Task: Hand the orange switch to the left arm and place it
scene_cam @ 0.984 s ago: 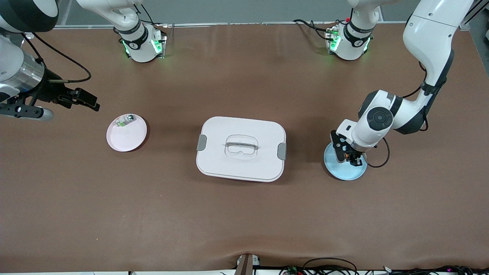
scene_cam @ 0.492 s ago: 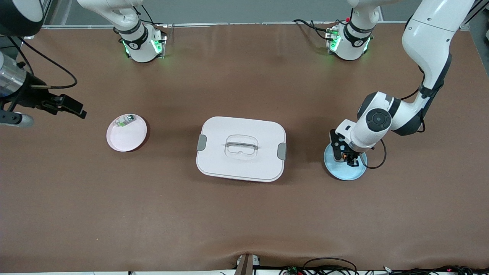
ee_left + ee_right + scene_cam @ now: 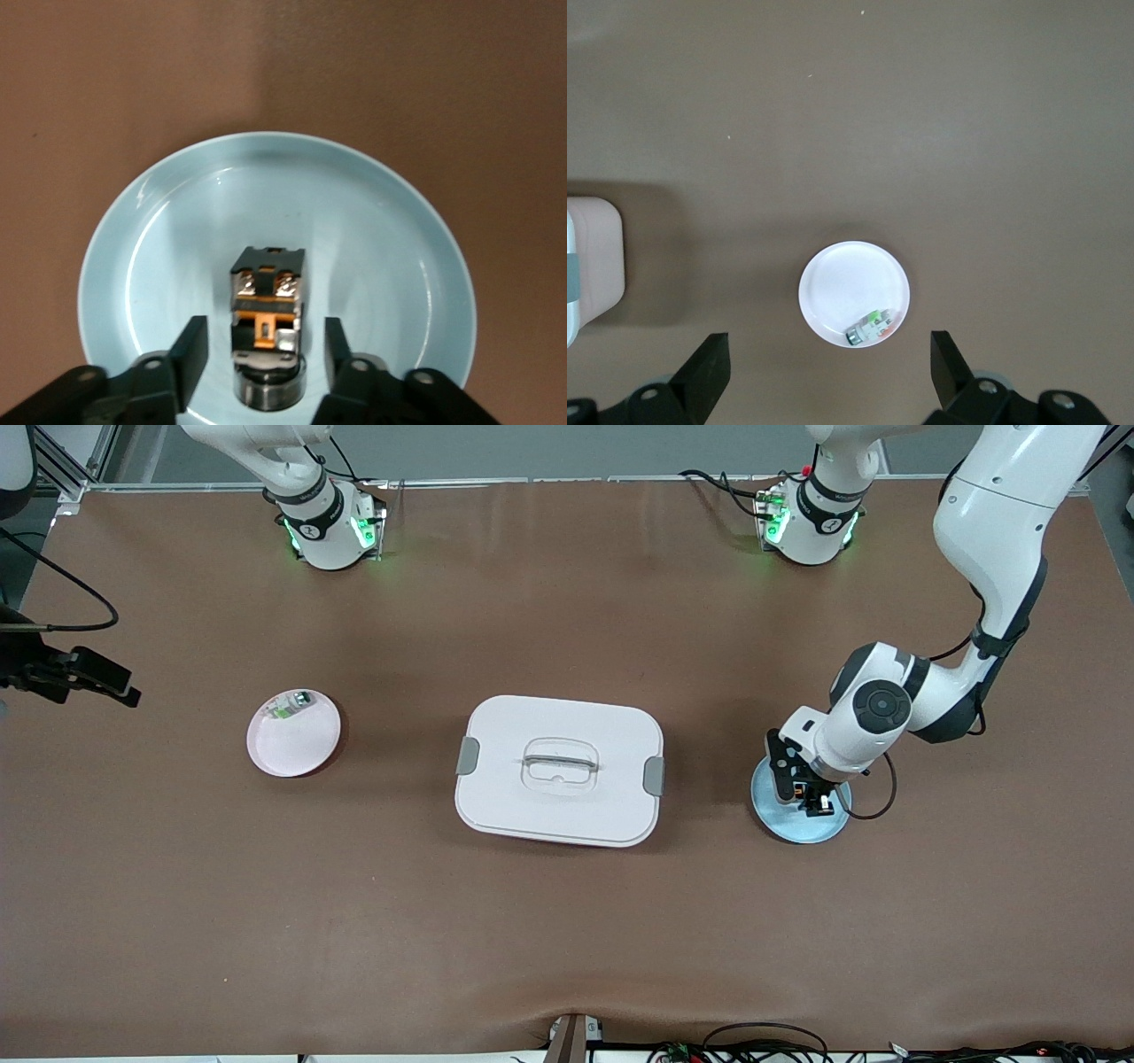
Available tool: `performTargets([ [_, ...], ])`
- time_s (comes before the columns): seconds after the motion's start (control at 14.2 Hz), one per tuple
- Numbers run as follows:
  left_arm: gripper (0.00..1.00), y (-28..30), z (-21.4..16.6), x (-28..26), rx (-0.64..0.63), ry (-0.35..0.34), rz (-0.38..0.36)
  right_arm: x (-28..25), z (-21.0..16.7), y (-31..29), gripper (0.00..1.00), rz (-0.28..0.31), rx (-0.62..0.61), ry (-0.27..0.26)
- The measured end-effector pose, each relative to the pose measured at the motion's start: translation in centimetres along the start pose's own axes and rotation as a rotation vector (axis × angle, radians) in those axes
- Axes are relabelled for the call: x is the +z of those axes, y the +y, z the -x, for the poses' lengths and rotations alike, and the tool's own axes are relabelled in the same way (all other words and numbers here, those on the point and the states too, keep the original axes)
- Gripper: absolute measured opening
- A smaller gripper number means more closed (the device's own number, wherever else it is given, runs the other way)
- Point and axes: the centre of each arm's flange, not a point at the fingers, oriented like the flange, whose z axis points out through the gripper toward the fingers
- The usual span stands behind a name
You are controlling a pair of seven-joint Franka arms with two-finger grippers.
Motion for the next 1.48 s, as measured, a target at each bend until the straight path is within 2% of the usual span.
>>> performTargets([
  [0.21, 0.98, -1.7, 0.4, -1.6, -0.057, 0.011, -0.026, -0.8, 0.0, 0.5, 1.0, 0.006, -0.01, 0.006],
  [0.28, 1.0, -2.3, 0.7, -2.3, -0.109, 0.021, -0.016, -0.9, 0.0, 0.5, 1.0, 0.006, -0.013, 0.007],
  [0.63, 1.0, -6.0, 1.7, -8.5, -0.416, 0.096, 0.013, -1.4, 0.2, 0.3, 1.0, 0.006, -0.021, 0.003],
  [1.12, 1.0, -10.8, 2.7, -22.6, -0.962, 0.063, 0.014, -2.5, 0.5, 0.1, 1.0, 0.012, -0.027, -0.008],
  [1.27, 1.0, -10.7, 3.2, -25.0, -1.104, 0.075, 0.036, -3.2, 0.6, 0.7, 1.0, 0.013, -0.017, -0.003],
  [1.48, 1.0, -9.9, 3.8, -28.9, -1.289, 0.042, 0.075, -3.8, 0.6, 1.0, 1.0, 0.013, -0.011, 0.003],
])
